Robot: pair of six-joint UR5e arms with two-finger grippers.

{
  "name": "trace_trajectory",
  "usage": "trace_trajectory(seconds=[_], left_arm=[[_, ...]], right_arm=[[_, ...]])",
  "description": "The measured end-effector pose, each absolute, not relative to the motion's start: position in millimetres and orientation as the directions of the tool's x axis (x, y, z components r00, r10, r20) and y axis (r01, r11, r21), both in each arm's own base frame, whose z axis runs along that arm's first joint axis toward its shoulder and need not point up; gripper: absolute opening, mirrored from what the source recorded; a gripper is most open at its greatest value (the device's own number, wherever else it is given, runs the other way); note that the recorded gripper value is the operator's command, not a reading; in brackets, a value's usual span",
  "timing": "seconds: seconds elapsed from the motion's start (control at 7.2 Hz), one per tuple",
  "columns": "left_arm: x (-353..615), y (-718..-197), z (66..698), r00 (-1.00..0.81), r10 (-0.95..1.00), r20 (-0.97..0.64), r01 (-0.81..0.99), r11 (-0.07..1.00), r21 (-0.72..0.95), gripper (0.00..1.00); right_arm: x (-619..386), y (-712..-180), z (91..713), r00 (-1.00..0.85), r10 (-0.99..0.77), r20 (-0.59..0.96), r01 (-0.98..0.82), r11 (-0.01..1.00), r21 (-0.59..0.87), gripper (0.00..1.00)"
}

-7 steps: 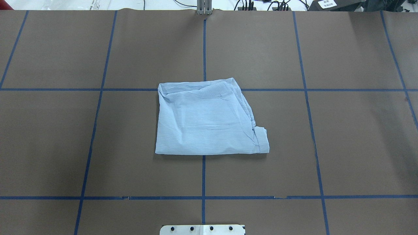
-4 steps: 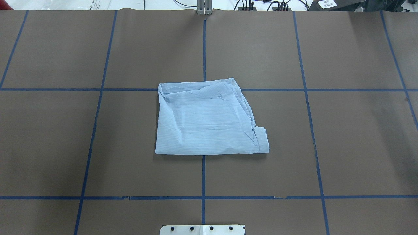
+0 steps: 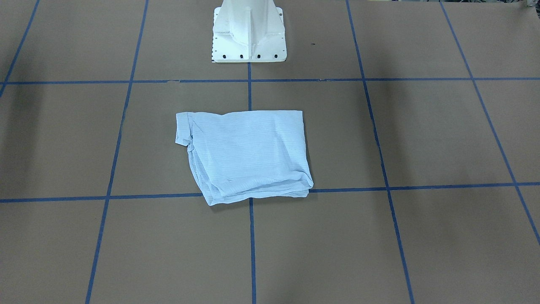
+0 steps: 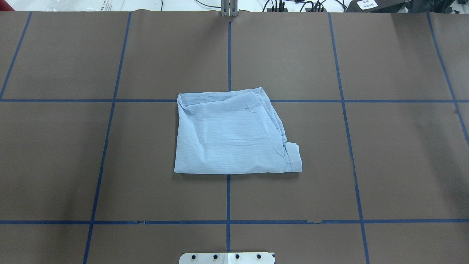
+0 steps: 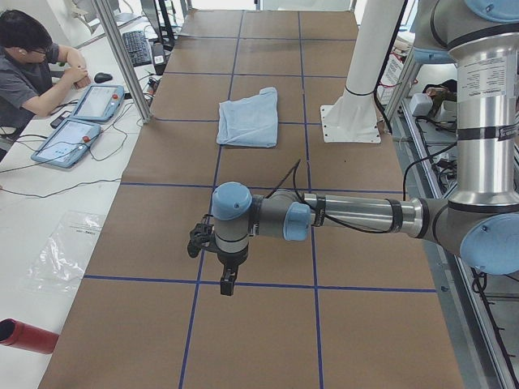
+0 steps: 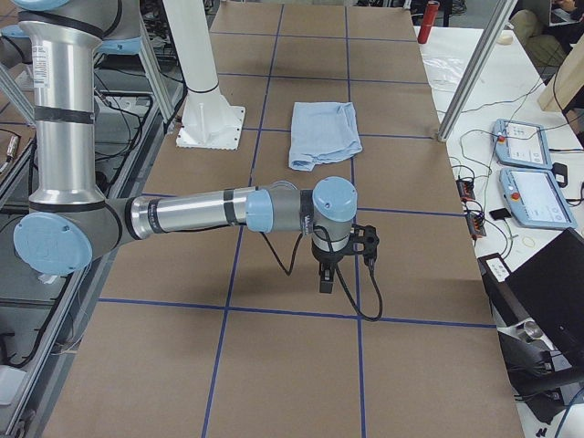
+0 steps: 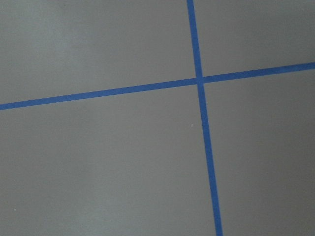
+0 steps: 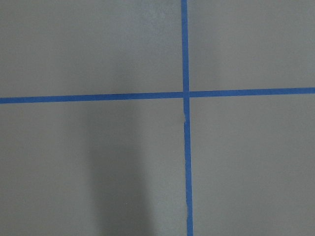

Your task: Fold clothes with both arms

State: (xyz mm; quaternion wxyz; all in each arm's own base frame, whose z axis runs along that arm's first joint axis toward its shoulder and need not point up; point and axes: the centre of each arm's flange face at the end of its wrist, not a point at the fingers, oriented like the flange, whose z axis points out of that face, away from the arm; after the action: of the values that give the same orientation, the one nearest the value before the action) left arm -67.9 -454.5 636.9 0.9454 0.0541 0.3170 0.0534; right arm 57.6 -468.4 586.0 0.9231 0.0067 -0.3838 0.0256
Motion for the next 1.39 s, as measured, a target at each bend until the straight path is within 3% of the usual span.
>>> trace_trajectory(seconds=[0.42, 1.39], left_arm=[[-66.2, -459.2, 613.4, 0.725, 0.125, -0.677, -0.056, 0.991, 0.123, 1.0], [-63.7, -457.2, 608.8, 0.698, 0.116, -0.707, -0.048, 0.992, 0.116, 1.0]], right_arm=[[58.3, -455.8, 596.6, 0.681, 0.065, 0.73, -0.056, 0.998, -0.037, 1.0], [73.9, -441.9, 602.0, 0.677, 0.082, 0.731, -0.084, 0.996, -0.034, 1.0]])
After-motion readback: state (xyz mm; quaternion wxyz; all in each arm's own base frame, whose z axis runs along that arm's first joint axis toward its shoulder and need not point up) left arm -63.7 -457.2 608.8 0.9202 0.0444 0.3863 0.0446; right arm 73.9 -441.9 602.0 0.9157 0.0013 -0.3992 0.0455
